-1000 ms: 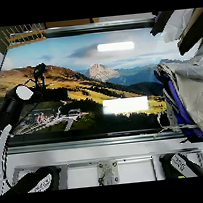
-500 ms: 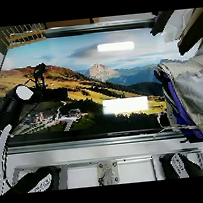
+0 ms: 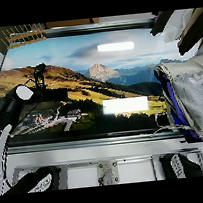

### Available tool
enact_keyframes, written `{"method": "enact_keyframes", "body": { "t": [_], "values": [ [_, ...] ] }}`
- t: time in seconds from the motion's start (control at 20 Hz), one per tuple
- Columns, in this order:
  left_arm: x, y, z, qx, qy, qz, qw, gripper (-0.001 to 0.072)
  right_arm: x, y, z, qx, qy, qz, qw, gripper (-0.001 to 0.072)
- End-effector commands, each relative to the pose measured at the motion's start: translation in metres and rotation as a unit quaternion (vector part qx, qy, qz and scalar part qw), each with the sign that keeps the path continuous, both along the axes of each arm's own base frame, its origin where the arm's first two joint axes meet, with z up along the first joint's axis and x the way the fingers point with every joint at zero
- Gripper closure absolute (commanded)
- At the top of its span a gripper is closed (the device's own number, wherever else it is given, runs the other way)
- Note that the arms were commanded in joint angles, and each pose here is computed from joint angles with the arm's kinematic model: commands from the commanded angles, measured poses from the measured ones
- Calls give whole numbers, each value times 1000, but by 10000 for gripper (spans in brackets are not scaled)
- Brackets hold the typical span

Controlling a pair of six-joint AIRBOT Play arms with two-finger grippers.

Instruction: Fold the clothes and pants, and hang the long-sleeved shirts on hangers.

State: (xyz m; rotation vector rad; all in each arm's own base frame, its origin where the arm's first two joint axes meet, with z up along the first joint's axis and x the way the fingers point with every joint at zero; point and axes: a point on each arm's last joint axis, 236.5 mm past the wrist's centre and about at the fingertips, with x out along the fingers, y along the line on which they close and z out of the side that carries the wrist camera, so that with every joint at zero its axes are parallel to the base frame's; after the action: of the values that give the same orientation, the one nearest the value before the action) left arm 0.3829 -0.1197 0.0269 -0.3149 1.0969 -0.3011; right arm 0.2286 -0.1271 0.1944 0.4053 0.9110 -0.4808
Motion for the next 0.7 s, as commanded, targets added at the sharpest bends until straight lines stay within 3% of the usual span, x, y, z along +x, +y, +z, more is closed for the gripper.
{"method": "enact_keyframes", "body": {
  "t": [0.0,0.4,0.45,0.5,0.55,0.6,0.65],
  "values": [
    [0,0,0,0,-1,1,1000,700,41,62,30,21,-97,127,987,63],
    [0,0,0,-1,0,1,1000,700,71,143,-22,90,-39,259,961,68],
    [0,0,0,-1,0,1,1000,700,73,146,-25,93,-34,264,959,139],
    [0,0,0,-1,0,1,1000,700,74,148,-26,96,-32,267,958,347],
    [0,0,0,-1,0,1,1000,700,75,150,-26,100,-32,269,957,604],
    [0,0,0,-1,0,1,1000,700,75,150,-27,100,-31,269,957,683],
    [0,0,0,-1,0,1,1000,700,75,150,-27,101,-31,269,957,685]
  ]
}}
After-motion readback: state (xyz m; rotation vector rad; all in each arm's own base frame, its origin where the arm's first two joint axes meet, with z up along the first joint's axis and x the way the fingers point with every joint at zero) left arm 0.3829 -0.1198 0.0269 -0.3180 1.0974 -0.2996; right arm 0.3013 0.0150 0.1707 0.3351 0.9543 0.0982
